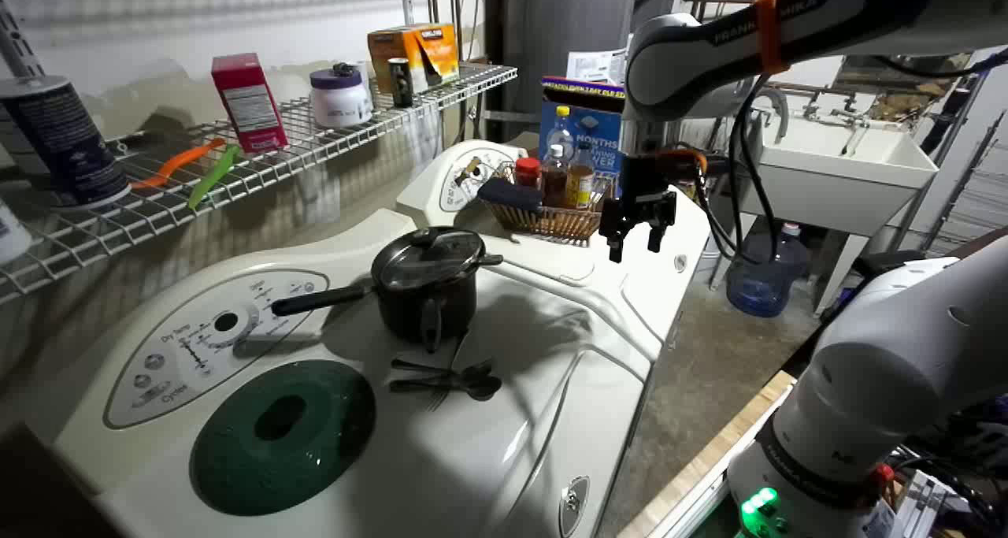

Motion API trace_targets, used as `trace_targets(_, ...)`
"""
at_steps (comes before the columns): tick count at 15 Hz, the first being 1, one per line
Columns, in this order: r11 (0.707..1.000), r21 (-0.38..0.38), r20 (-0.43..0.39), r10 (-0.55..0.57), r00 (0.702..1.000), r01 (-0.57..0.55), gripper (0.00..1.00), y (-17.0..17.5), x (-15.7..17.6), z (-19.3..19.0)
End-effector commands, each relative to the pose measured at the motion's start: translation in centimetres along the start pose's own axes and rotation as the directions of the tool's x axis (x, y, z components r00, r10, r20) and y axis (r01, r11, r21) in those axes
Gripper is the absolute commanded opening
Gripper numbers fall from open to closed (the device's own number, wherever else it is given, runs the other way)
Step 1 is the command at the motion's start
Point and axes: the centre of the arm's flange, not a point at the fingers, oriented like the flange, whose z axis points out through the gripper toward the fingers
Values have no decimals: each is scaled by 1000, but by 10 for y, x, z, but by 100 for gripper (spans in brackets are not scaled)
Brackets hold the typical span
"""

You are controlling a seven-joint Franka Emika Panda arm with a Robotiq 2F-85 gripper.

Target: Open the door on top of the right washing machine

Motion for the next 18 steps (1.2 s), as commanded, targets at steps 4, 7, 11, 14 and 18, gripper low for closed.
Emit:
trace_targets(4,1000,0,0,0,1000,0,100,0,0,0)
trace_targets(7,1000,0,0,0,1000,0,100,0,0,0)
trace_targets(11,1000,0,0,0,1000,0,100,0,0,0)
trace_targets(14,1000,0,0,0,1000,0,100,0,0,0)
trace_targets(18,1000,15,-42,-17,999,18,100,4,23,17)
